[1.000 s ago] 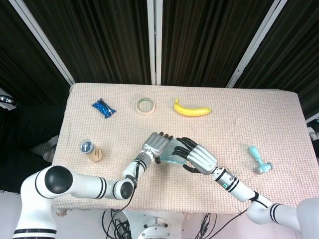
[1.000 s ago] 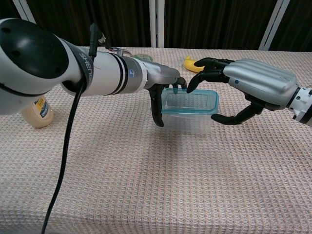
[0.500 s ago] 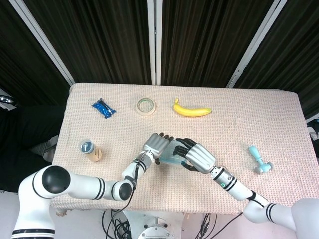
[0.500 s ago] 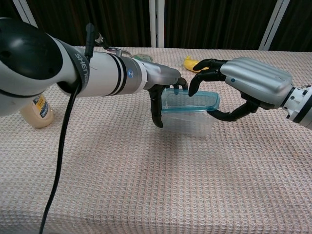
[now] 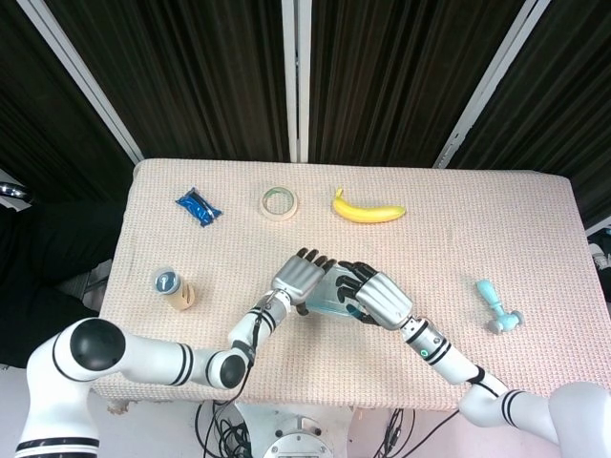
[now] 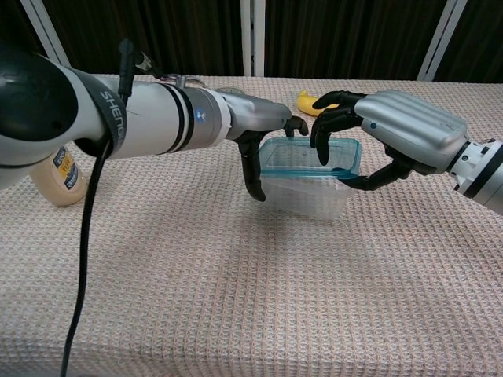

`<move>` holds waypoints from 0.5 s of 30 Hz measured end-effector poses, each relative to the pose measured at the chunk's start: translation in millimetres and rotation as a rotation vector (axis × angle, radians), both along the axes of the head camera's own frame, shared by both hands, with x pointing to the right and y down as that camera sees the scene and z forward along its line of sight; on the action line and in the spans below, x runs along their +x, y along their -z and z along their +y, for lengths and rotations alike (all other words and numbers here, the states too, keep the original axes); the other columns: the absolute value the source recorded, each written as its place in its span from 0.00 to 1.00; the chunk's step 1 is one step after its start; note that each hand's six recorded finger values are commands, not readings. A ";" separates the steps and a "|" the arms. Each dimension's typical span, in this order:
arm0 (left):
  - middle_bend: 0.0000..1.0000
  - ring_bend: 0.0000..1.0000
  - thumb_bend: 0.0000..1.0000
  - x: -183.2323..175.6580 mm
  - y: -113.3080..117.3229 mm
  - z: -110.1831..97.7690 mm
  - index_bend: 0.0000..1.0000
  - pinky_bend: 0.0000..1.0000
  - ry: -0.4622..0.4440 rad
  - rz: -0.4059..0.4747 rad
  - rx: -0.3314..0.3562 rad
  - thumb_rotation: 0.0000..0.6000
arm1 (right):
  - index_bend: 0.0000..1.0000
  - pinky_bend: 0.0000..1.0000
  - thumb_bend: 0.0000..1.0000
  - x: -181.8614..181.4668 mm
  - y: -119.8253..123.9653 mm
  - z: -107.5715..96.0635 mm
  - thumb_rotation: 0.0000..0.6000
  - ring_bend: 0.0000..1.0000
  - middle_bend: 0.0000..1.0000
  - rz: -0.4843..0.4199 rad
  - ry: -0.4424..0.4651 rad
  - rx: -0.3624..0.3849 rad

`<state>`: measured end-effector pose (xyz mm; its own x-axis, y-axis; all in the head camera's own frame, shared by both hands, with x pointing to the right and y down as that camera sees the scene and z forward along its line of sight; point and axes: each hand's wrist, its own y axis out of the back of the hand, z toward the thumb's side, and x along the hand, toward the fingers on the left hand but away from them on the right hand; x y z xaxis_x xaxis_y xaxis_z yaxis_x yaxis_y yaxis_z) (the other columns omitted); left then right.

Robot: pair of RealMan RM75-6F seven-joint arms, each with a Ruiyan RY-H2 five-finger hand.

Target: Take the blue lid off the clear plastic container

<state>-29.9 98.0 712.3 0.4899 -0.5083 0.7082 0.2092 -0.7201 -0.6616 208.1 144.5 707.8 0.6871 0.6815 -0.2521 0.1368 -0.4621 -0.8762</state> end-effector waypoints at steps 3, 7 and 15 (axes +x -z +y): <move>0.02 0.00 0.04 -5.8 1.8 0.3 0.03 0.05 0.003 -0.004 0.022 1.00 | 0.65 0.25 0.30 -0.3 2.1 -1.9 1.00 0.14 0.38 -0.017 -0.014 0.022; 0.02 0.00 0.04 -15.0 5.4 -0.3 0.03 0.05 0.006 -0.003 0.045 1.00 | 0.75 0.25 0.29 -0.5 3.9 -4.7 1.00 0.16 0.42 -0.036 -0.033 0.056; 0.02 0.00 0.04 -47.5 12.7 -8.1 0.02 0.04 0.040 -0.009 0.112 1.00 | 0.85 0.25 0.29 -4.9 8.1 -8.9 1.00 0.17 0.46 -0.082 -0.058 0.122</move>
<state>-77.5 89.9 699.7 0.4609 -0.6035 0.6506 0.1881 -0.6500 -0.7363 203.2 135.5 699.7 0.6604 0.7428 -0.1102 0.2332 -0.3424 -0.9101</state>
